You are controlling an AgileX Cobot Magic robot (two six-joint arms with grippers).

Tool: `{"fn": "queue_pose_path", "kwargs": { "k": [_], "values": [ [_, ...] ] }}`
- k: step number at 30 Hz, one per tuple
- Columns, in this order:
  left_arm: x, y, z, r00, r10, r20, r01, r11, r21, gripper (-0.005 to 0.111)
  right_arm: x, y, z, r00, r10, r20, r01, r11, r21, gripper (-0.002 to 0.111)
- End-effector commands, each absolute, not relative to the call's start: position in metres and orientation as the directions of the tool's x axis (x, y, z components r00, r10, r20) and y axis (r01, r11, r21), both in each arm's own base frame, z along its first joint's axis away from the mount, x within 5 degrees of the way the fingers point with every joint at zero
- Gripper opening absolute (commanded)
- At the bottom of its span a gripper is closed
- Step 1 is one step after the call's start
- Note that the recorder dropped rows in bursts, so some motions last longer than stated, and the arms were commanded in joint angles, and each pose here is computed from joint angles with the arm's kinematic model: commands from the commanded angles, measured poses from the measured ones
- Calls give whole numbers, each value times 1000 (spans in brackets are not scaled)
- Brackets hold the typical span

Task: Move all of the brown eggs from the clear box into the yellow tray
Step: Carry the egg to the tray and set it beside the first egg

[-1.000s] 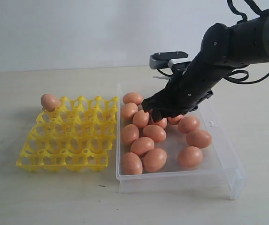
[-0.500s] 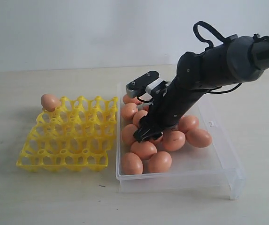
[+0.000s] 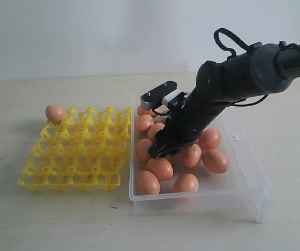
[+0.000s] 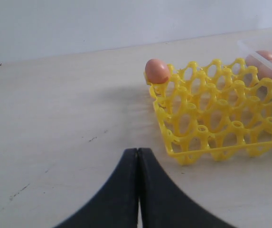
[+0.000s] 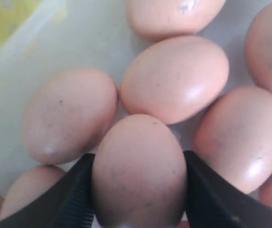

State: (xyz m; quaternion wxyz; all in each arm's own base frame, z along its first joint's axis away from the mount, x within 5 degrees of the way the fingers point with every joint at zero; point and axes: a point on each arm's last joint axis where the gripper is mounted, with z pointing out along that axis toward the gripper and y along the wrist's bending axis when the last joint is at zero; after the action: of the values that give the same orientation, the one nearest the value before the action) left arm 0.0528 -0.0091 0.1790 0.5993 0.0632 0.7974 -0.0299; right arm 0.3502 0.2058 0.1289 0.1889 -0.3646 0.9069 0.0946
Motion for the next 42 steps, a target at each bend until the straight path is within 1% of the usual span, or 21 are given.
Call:
{"fn": "queue_pose_path", "kwargs": {
  "k": [1, 4, 6, 8, 11, 15, 17, 20, 25, 27, 34, 42],
  "values": [
    [53, -9, 181, -258, 66, -964, 139, 990, 31, 0, 352, 207, 164, -627, -576, -524, -682, 731, 12, 0],
    [53, -9, 181, -258, 66, -964, 139, 990, 31, 0, 351, 206, 192, -598, -525, -606, -663, 748, 6, 0],
    [53, -9, 181, -258, 66, -964, 139, 990, 31, 0, 349, 207, 213, -579, -456, -676, -631, 776, 17, 0],
    [53, -9, 181, -258, 66, -964, 139, 990, 31, 0, 342, 209, 233, -519, -377, -767, -599, 800, 12, 0],
    [53, -9, 181, -258, 66, -964, 139, 990, 31, 0, 329, 219, 252, -412, -297, -862, -578, 816, -5, 0],
    [53, -9, 181, -258, 66, -964, 139, 990, 31, 0, 316, 242, 262, -328, -219, -919, -576, 818, 11, 0],
    [53, -9, 181, -258, 66, -964, 139, 990, 31, 0, 312, 256, 260, -302, -157, -940, -568, 822, 46, 0],
    [53, -9, 181, -258, 66, -964, 139, 990, 31, 0, 310, 278, 255, -268, -86, -959, -589, 803, 93, 0],
    [53, -9, 181, -258, 66, -964, 139, 990, 31, 0, 326, 316, 231, -275, 4, -961, -644, 742, 187, 0],
    [53, -9, 181, -258, 66, -964, 139, 990, 31, 0, 336, 330, 215, -277, -8, -961, -669, 720, 187, 0],
    [53, -9, 181, -258, 66, -964, 139, 990, 31, 0, 363, 357, 159, -316, -44, -948, -663, 724, 188, 0],
    [53, -9, 181, -258, 66, -964, 139, 990, 31, 0, 382, 376, 131, -326, -74, -943, -663, 729, 172, 0]
  ]
}}
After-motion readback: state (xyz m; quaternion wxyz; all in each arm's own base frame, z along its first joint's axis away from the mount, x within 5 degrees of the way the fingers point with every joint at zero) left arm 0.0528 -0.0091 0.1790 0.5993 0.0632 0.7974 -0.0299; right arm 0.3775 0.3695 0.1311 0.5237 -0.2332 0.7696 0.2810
